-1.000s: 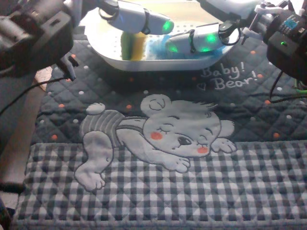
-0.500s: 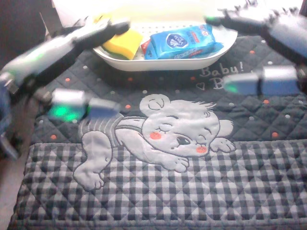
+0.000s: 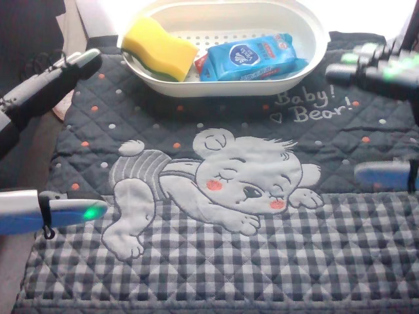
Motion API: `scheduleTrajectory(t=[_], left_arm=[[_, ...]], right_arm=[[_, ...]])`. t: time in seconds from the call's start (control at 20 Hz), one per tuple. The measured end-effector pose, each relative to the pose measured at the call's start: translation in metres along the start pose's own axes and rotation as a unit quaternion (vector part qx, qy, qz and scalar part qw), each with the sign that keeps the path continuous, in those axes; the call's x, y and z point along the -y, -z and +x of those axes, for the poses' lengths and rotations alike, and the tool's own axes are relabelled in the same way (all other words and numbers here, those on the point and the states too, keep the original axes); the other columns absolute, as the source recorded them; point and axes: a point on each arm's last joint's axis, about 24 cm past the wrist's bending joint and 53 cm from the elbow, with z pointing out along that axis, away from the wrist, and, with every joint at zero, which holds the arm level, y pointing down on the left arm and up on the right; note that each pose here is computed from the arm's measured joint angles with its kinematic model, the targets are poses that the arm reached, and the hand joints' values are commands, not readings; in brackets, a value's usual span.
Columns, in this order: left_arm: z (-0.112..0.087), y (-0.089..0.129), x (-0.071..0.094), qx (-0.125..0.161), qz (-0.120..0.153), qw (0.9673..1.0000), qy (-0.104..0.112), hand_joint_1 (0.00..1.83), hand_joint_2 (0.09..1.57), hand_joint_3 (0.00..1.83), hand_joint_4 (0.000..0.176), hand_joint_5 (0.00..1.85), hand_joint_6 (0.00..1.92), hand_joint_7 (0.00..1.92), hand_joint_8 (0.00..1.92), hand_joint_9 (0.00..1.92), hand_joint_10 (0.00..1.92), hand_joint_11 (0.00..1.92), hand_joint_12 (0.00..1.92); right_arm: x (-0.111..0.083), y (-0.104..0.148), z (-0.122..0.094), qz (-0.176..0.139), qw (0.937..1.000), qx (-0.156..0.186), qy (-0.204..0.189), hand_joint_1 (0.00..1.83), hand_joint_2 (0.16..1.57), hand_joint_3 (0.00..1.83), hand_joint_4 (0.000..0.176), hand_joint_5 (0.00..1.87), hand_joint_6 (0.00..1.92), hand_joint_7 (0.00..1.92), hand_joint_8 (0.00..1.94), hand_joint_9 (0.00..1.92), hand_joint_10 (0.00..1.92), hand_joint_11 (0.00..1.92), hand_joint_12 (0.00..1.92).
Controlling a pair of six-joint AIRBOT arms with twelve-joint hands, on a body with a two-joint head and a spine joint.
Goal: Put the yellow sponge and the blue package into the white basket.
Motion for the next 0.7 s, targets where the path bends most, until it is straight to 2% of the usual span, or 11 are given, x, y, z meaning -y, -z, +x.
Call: scheduleTrajectory(t=[0.1,0.2,0.25,0.3,0.35,0.4,0.45,0.5,0.55,0.65,0.7], left_arm=[[-0.006,0.004,0.003,0.013,0.005,0.9999,0.000,0.81,0.84,0.00,0.119,0.00,0.00,0.03,0.01,0.05,0.01,0.11,0.06],[-0.011,0.006,0.001,0.023,0.002,0.9997,0.000,0.81,0.90,0.01,0.150,0.03,0.01,0.01,0.00,0.02,0.00,0.04,0.04],[-0.012,0.006,-0.001,0.026,-0.001,0.9997,0.000,0.81,0.90,0.01,0.150,0.03,0.01,0.01,0.00,0.02,0.00,0.04,0.04],[-0.013,0.008,-0.003,0.027,-0.006,0.9996,0.000,0.68,0.96,0.00,0.169,0.00,0.00,0.00,0.00,0.03,0.01,0.05,0.07],[-0.013,0.009,-0.005,0.028,-0.008,0.9996,-0.001,0.68,0.96,0.00,0.169,0.00,0.00,0.00,0.00,0.03,0.01,0.05,0.07],[-0.015,0.010,-0.004,0.030,-0.007,0.9995,-0.001,0.60,0.99,0.02,0.168,0.00,0.00,0.00,0.00,0.03,0.01,0.05,0.08],[-0.016,0.011,-0.003,0.034,-0.004,0.9994,-0.001,0.54,1.00,0.01,0.148,0.00,0.00,0.00,0.00,0.05,0.01,0.05,0.08],[-0.019,0.011,0.001,0.039,0.004,0.9992,-0.001,0.58,1.06,0.01,0.115,0.00,0.00,0.00,0.00,0.01,0.00,0.01,0.04],[-0.022,0.012,0.008,0.048,0.017,0.9987,0.001,0.30,1.14,0.03,0.081,0.00,0.00,0.01,0.00,0.05,0.01,0.04,0.04],[-0.022,0.009,0.021,0.054,0.039,0.9977,0.006,0.18,1.11,0.00,0.040,0.03,0.00,0.14,0.00,0.21,0.01,0.21,0.09],[-0.021,0.005,0.033,0.052,0.062,0.9967,0.005,0.14,1.14,0.01,0.040,0.00,0.00,0.08,0.00,0.13,0.00,0.12,0.05]], right_arm=[[-0.003,0.005,0.003,-0.007,1.0000,0.000,-0.004,0.78,0.98,0.00,0.162,0.30,0.01,0.25,0.01,0.19,0.01,0.06,0.21],[-0.001,0.006,-0.004,-0.002,0.9999,0.015,-0.008,0.78,1.01,0.01,0.137,0.25,0.00,0.22,0.00,0.19,0.01,0.11,0.24],[-0.001,0.006,-0.006,-0.003,0.9998,0.019,-0.008,0.78,1.01,0.01,0.137,0.25,0.00,0.22,0.00,0.19,0.01,0.11,0.24],[-0.001,0.006,-0.006,-0.004,0.9998,0.019,-0.008,0.75,1.02,0.01,0.158,0.23,0.00,0.22,0.00,0.16,0.00,0.08,0.23],[-0.001,0.006,-0.006,-0.004,0.9998,0.018,-0.008,0.75,1.02,0.01,0.158,0.23,0.00,0.22,0.00,0.16,0.00,0.08,0.23],[-0.003,0.006,-0.005,-0.007,0.9998,0.018,-0.010,0.75,1.08,0.01,0.139,0.20,0.00,0.24,0.00,0.21,0.01,0.10,0.26],[-0.006,0.008,-0.004,-0.011,0.9996,0.022,-0.015,0.68,1.12,0.01,0.137,0.15,0.00,0.24,0.00,0.22,0.00,0.09,0.26],[-0.009,0.012,-0.002,-0.019,0.9995,0.021,-0.016,0.54,1.15,0.00,0.168,0.15,0.00,0.21,0.00,0.20,0.00,0.09,0.20],[-0.014,0.018,0.001,-0.029,0.9991,0.021,-0.021,0.62,1.18,0.00,0.155,0.13,0.00,0.26,0.00,0.24,0.00,0.19,0.16],[-0.033,0.024,0.003,-0.059,0.9975,0.025,-0.031,0.65,1.19,0.00,0.152,0.12,0.00,0.28,0.00,0.25,0.00,0.25,0.07],[-0.048,0.032,-0.002,-0.084,0.9955,0.033,-0.031,0.65,1.19,0.00,0.152,0.12,0.00,0.28,0.00,0.25,0.00,0.26,0.06]])
